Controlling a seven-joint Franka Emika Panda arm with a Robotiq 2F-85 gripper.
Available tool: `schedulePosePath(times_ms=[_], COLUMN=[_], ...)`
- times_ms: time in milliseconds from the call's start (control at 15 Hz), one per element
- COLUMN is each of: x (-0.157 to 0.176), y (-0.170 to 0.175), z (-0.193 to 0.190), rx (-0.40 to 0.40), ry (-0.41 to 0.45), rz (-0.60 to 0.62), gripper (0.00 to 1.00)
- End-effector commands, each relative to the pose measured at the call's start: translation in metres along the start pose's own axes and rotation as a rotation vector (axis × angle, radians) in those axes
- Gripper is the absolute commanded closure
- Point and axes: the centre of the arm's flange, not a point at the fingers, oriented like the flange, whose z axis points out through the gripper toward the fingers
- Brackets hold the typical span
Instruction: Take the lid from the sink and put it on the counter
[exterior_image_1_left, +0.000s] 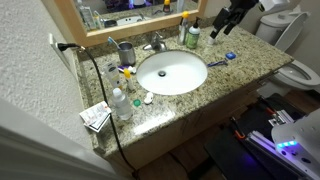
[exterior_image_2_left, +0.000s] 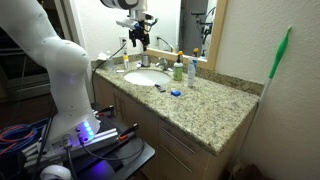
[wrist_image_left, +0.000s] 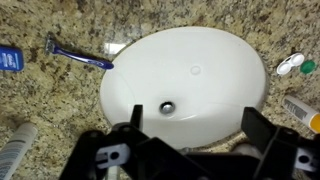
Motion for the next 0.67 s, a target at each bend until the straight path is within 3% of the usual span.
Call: schedulePosePath(times_ms=[0, 67, 333, 600], x=[0.002, 0.018, 0.056, 0.082], y=[0.001, -0.003, -0.001, 0.005], z=[0.0, 0.012, 0.046, 0.08], rx=[0.001, -0.048, 0.059, 0.077], ry=[-0.001, -0.04, -0.11, -0.177], rz=[0.002, -0.016, -0.035, -0.03], gripper=[0.0, 0.0, 0.0, 0.0])
